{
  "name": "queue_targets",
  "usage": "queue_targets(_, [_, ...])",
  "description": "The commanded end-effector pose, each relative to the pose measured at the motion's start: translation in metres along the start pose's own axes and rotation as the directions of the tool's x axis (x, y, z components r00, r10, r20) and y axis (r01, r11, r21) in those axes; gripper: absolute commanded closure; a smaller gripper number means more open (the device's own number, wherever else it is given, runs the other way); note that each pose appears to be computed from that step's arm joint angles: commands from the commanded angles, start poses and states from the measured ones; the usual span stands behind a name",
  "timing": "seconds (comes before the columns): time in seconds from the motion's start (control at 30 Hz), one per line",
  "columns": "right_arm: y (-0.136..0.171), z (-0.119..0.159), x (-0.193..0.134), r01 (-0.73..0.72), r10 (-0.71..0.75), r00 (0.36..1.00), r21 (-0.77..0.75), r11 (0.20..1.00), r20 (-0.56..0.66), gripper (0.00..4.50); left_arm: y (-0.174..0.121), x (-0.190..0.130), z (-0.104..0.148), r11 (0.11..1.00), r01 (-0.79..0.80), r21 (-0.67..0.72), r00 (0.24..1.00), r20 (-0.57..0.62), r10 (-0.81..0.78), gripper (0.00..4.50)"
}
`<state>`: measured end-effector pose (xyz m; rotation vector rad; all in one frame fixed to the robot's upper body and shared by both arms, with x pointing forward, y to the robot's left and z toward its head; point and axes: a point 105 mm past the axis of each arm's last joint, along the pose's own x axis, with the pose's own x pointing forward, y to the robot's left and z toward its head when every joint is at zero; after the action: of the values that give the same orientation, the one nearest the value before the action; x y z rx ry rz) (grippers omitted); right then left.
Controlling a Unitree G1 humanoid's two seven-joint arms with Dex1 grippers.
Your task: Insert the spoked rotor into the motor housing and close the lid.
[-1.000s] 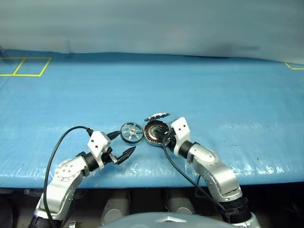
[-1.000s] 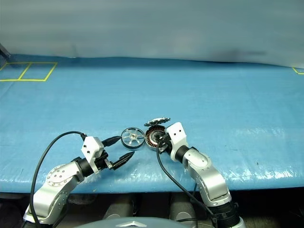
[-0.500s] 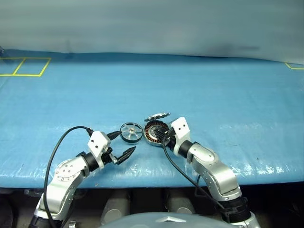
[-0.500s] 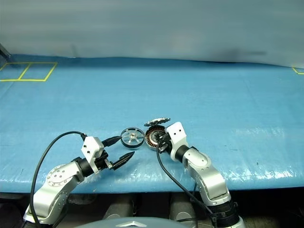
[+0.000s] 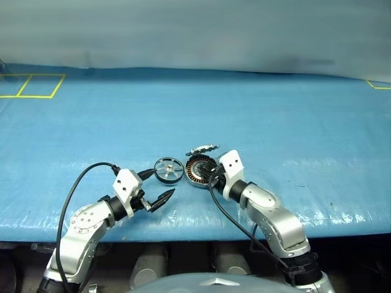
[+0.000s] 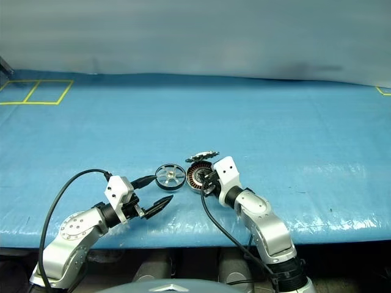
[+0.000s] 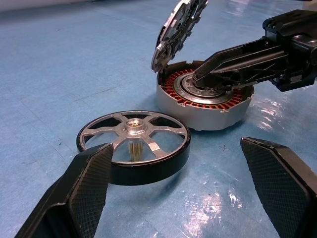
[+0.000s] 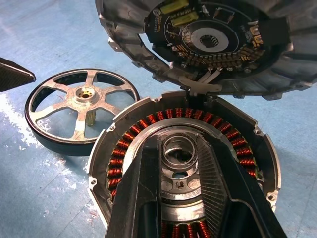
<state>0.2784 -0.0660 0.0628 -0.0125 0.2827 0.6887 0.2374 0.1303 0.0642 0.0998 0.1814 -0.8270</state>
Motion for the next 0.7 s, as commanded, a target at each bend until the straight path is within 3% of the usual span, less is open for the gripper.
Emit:
queue_targets(0.03, [0.003, 0.015, -0.006, -0.013, 0.013, 0.999, -0.007, 1.0, 0.049, 3.84, -0.001, 0.0, 0.007, 1.0, 0.01, 0.024, 1.0, 0.027, -0.011, 0.0])
queue_targets(0.17, [0.006, 0.014, -0.006, -0.035, 0.035, 0.999, -0.001, 0.999, 0.039, 3.84, -0.001, 0.001, 0.007, 1.0, 0.014, 0.021, 0.999, 0.028, -0.015, 0.0])
queue_targets(0.5, [0.006, 0.013, -0.001, -0.019, 0.018, 0.998, 0.009, 1.0, 0.052, 0.51, 0.0, 0.002, 0.007, 1.0, 0.015, 0.022, 0.999, 0.03, -0.015, 0.0])
queue_targets(0.7, [0.006, 0.023, -0.004, -0.017, 0.016, 0.996, 0.012, 1.0, 0.089, 0.51, 0.0, 0.001, 0.007, 1.0, 0.012, 0.027, 0.999, 0.029, -0.013, 0.0])
